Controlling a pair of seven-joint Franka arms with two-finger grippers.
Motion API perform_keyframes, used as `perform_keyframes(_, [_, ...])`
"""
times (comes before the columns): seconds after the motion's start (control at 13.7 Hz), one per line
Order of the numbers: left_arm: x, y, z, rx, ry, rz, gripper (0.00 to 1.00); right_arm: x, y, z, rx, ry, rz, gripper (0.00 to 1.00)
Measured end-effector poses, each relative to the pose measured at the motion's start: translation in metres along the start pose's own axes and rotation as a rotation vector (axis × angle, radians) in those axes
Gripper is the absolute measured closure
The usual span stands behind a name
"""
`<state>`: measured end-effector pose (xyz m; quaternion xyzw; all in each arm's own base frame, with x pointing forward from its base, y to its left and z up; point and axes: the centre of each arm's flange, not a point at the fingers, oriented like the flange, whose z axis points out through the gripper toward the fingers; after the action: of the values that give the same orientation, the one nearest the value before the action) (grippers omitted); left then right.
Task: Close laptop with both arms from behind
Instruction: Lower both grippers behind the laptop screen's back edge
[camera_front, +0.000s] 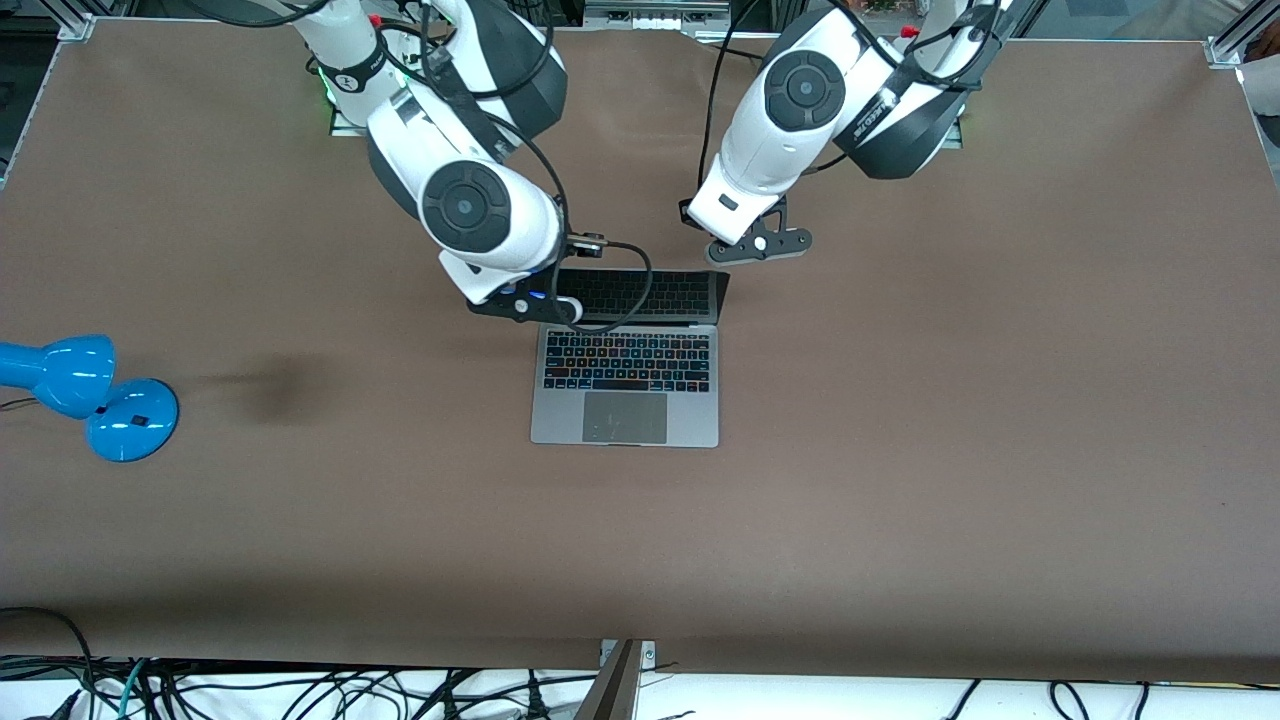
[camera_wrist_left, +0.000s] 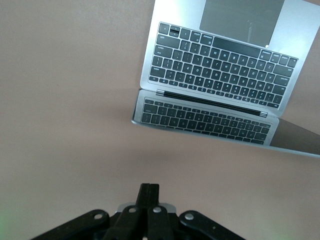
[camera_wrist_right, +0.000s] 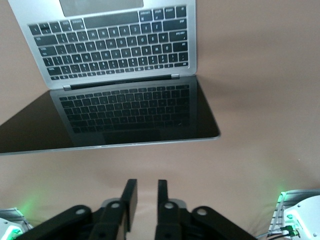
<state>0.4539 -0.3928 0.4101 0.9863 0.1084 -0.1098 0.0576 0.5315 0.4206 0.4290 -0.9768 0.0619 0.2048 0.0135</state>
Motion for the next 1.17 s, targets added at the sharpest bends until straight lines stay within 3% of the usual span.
perform_keyframes(0.15, [0.004, -0.001, 0.006, -0.001, -0.008, -0.005, 0.99, 0.0, -0.009, 0.019, -0.022, -0.023, -0.001, 0.84])
perform_keyframes(0.88, [0.039, 0.006, 0.032, 0.019, 0.008, 0.005, 0.99, 0.013, -0.021, 0.058, -0.04, -0.05, 0.002, 0.85])
perform_keyframes(1.17, [0.051, 0.009, 0.033, 0.013, 0.013, -0.001, 0.99, 0.016, -0.027, 0.067, -0.037, -0.048, -0.002, 0.9])
